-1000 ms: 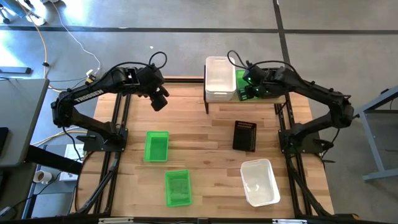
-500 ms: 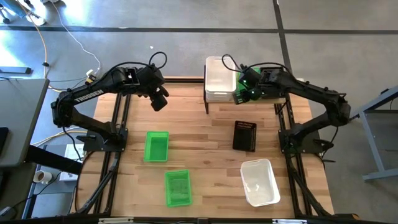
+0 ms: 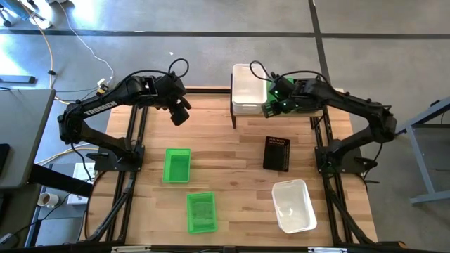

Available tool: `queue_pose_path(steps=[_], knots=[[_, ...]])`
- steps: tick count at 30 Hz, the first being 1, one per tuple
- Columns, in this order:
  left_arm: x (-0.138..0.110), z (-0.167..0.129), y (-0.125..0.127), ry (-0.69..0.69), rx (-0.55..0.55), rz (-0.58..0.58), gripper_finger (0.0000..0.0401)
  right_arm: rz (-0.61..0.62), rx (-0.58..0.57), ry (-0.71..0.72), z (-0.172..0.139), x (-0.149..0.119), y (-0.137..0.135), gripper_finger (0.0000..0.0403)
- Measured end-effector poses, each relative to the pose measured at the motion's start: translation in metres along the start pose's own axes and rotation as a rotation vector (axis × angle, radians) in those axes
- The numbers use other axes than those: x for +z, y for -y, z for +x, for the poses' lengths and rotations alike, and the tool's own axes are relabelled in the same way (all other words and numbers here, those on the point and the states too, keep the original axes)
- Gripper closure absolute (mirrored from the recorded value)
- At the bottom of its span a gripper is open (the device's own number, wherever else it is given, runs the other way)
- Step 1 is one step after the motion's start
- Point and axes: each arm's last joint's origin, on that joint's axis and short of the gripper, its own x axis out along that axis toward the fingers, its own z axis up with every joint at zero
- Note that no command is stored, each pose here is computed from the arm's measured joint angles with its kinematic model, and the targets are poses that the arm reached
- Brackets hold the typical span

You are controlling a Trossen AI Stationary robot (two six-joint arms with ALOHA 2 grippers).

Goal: Stack baskets on shelf by color
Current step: Adjust the green bin on the shelf, then stack the top green bin on top of the green bin

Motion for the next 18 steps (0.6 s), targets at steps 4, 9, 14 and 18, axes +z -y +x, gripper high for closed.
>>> queue_pose_path(steps=[4, 9, 14, 18], knots=[[0.0, 0.0, 0.0, 0.0, 0.0, -0.002, 0.0233, 0.001, 0.003, 0.008, -0.007, 0.001, 0.001, 0.0291], [0.0, 0.0, 0.0, 0.0, 0.0, 0.0, 0.0233, -0.008, 0.003, 0.012, -0.017, 0.003, -0.001, 0.0291], [0.0, 0.0, 0.0, 0.0, 0.0, 0.002, 0.0233, -0.031, -0.005, -0.002, -0.032, -0.004, -0.008, 0.0291], [0.0, 0.0, 0.0, -0.002, -0.015, 0.009, 0.0233, -0.1, 0.005, -0.041, -0.045, -0.02, -0.019, 0.0291]])
